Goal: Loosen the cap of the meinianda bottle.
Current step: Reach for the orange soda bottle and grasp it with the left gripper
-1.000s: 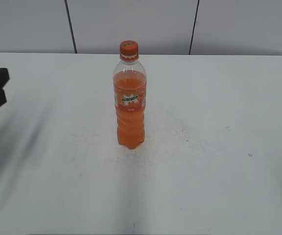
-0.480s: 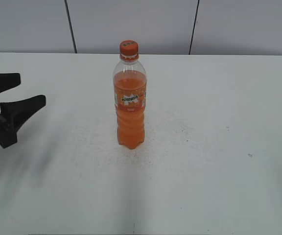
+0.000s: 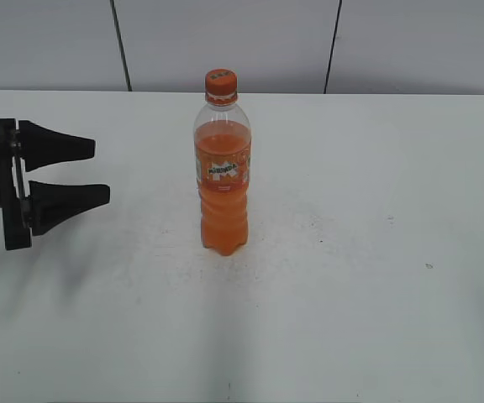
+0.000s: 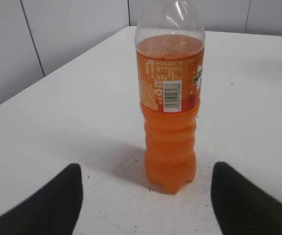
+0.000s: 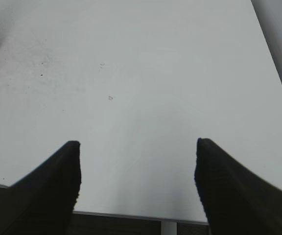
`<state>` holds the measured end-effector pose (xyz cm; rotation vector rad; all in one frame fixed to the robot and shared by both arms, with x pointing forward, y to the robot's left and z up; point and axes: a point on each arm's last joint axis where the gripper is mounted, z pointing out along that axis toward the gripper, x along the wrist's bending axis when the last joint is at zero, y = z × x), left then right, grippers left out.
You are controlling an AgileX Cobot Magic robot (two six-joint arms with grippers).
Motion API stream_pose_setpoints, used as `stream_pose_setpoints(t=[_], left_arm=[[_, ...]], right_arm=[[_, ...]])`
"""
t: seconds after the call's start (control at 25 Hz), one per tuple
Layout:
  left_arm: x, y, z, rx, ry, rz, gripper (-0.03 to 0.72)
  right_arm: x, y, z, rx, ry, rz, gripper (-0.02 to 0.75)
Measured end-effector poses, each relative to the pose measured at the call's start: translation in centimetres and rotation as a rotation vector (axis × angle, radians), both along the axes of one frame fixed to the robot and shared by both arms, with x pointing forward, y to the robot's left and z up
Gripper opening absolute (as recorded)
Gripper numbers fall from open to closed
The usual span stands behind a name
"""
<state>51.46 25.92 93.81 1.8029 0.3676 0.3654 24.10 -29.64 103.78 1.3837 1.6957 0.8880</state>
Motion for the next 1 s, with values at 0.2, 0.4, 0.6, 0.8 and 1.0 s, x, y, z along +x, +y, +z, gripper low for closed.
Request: stream_pose_setpoints(t=[0.2, 0.4, 0.6, 0.8, 1.0], left_arm=[[2.1, -0.6, -0.9, -0.005, 0.027, -0.041, 0.621], [4.2, -2.9, -2.3, -0.008, 0.06, -0.131, 0.659], [6.4, -5.4, -2.6, -0.01, 0.066, -0.211, 0.654], [7.3, -8.0, -3.2, -0.016, 0.084, -0.276, 0.636], [7.5, -10.1, -4.2, -0.018, 0.11, -0.333, 0.61]], right_arm=[[0.0, 0.0, 0.0, 0.0, 0.0, 0.0, 0.547], [0.0, 0.0, 0.0, 0.0, 0.0, 0.0, 0.547], [0.0, 0.0, 0.0, 0.0, 0.0, 0.0, 0.547], [0.0, 0.0, 0.0, 0.0, 0.0, 0.0, 0.547], [0.0, 0.0, 0.0, 0.0, 0.0, 0.0, 0.547]])
